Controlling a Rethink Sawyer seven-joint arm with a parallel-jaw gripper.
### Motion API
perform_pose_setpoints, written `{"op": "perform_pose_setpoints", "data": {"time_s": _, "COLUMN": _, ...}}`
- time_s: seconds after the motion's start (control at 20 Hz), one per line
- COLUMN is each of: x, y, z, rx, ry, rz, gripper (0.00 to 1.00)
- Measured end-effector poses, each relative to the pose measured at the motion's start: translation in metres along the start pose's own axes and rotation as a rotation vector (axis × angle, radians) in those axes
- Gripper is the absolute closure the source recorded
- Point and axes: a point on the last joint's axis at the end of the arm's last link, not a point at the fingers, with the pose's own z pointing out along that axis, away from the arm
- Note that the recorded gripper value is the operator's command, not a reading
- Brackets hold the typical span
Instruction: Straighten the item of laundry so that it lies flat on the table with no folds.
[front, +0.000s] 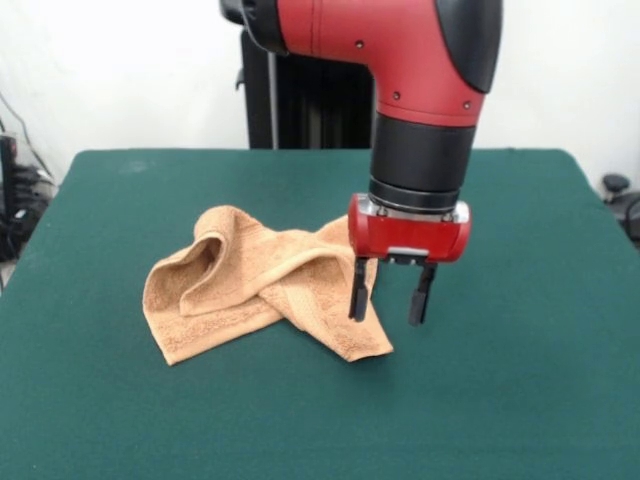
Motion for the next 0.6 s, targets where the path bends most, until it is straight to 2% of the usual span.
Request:
{"op": "perform_pose_setpoints", "data": {"time_s": 0.25, "x": 0.001, "y": -0.007, "z": 0.003, "rx": 0.001, "ry": 0.005, "rz": 0.01, "gripper": 0.0}}
{"op": "perform_pose_setpoints", "data": {"time_s": 0.6, "x": 0.013, "y": -0.003, "z": 0.016, "rx": -0.004, "ry": 0.03, "rz": 0.008, "gripper": 0.0}}
